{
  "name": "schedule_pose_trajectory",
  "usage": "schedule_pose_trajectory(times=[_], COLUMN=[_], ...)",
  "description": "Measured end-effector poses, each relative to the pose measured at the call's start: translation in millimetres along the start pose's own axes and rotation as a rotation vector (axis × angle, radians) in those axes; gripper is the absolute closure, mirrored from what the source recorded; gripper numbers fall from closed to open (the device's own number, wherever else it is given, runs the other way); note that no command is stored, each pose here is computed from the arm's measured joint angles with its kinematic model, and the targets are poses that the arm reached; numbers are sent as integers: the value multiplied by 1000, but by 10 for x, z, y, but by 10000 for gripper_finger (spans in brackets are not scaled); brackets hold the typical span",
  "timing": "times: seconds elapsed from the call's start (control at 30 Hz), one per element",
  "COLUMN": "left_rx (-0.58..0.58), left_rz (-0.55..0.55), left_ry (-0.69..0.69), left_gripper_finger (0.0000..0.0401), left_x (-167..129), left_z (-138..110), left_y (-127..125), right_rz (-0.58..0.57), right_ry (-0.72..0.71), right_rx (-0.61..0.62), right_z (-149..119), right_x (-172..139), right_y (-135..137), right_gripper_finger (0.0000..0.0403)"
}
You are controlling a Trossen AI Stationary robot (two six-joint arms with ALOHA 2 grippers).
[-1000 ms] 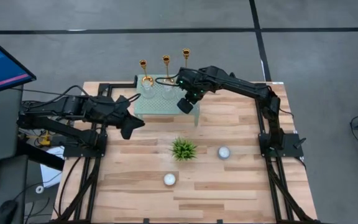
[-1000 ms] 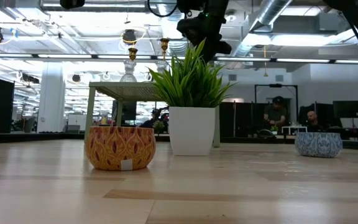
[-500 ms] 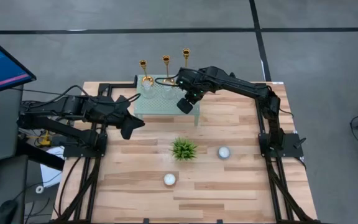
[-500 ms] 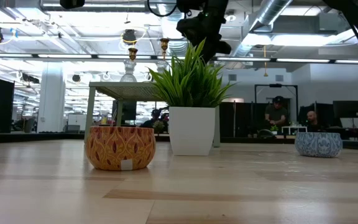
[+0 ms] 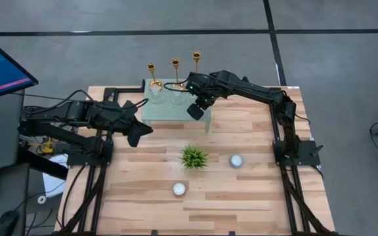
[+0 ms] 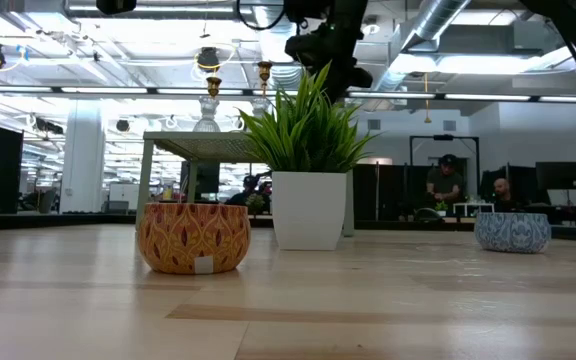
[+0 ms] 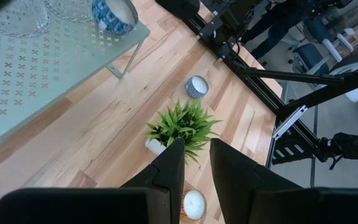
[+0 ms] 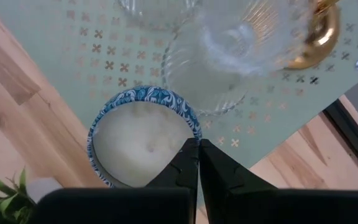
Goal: Pick & Place candle stick holders
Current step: Put the blue scented candle on the shelf, then move the light blue scented candle to the bottom of the table
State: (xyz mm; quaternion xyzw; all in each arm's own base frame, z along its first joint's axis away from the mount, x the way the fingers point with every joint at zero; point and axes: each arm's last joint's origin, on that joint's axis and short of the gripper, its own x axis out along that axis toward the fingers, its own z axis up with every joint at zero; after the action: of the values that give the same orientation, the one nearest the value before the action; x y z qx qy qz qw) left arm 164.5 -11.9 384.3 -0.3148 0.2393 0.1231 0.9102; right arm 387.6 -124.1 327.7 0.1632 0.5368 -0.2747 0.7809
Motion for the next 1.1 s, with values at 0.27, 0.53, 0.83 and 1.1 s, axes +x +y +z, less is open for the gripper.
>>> schedule_pose_trajectory(times=[0.27,0.53,0.83,1.1], left_rx=[0,-1,-2,-2], left_rz=[0,-3,-7,-8], left_ry=[-1,-3,-8,-9], left_gripper_finger=[324,324,324,324], left_x=[0,0,0,0], left_z=[1,3,8,8], left_y=[0,-2,-7,-8], right_rz=[-8,3,17,10], right_ry=[32,22,-24,13], right_rx=[-20,-40,-46,-65], right_z=[-61,-41,-1,-23], right_x=[100,102,92,1], right_y=[59,39,54,23], right_gripper_finger=[403,403,360,308])
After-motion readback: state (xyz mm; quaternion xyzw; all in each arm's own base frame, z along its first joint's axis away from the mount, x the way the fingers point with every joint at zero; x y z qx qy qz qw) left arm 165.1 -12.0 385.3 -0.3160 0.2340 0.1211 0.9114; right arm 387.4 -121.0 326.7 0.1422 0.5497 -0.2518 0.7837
